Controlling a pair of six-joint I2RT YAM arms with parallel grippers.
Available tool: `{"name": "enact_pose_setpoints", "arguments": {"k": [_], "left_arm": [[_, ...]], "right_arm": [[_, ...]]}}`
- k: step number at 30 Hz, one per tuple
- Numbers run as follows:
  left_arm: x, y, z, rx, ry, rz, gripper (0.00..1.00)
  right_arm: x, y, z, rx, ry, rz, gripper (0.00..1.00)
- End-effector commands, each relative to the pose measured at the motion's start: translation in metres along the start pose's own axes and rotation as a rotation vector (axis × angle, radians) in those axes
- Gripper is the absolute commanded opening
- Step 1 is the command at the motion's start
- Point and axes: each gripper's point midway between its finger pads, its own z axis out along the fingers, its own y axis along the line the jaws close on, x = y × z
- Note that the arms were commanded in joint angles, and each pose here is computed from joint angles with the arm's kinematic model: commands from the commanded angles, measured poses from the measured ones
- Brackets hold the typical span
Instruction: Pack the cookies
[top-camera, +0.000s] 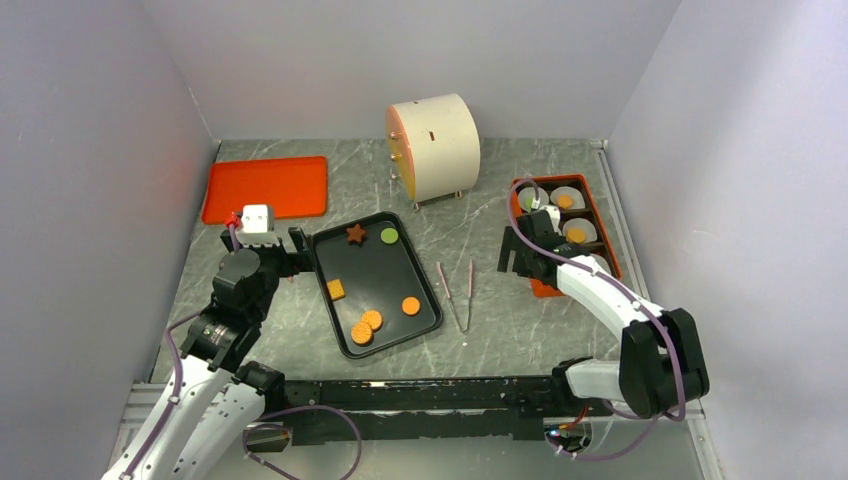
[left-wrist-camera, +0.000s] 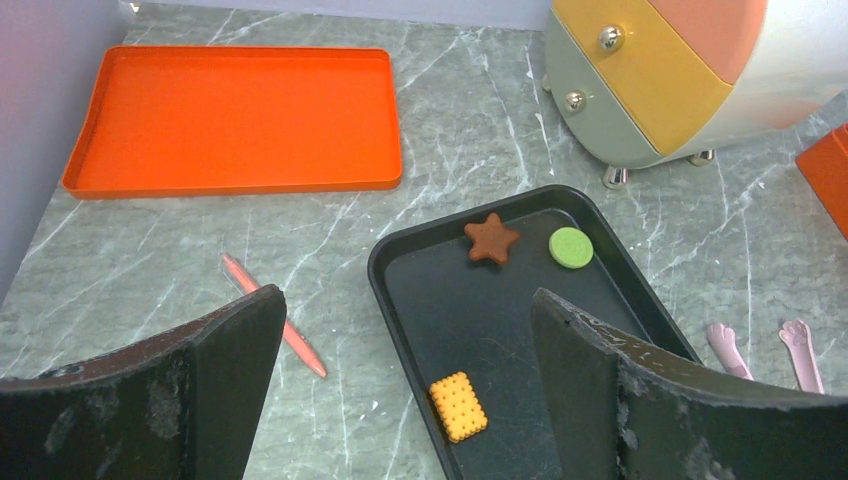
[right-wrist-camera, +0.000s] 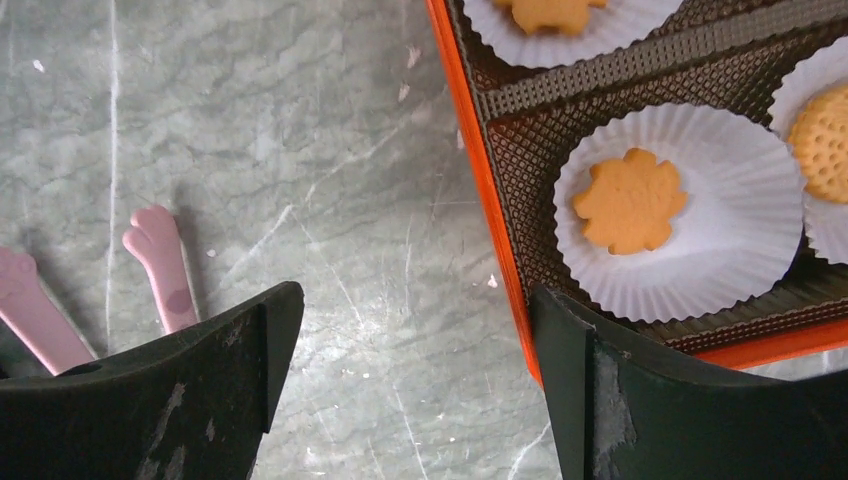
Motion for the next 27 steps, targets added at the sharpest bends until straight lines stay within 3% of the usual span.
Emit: {"name": "enact_pose_setpoints", "arguments": {"k": [1,21,27], "left_arm": [[-0.01,-0.004,-0.001,0.023,-0.038,-0.024,0.96],[-0.009,-0.004,-0.001,0.023,-0.037,-0.029,0.96],[-0.005,0.001,0.001,-0.017,-0.022,-0.051,0.96]], "right_arm": [[0.025,0.007,-0.008,-0.074,0.086,0.009,0.87],[0.108,0.097,-0.073,-0.343,0.224,-0.051,0.81],[0.094,0.11,-0.092,-0.356,0.16,-0.104,0.81]]}}
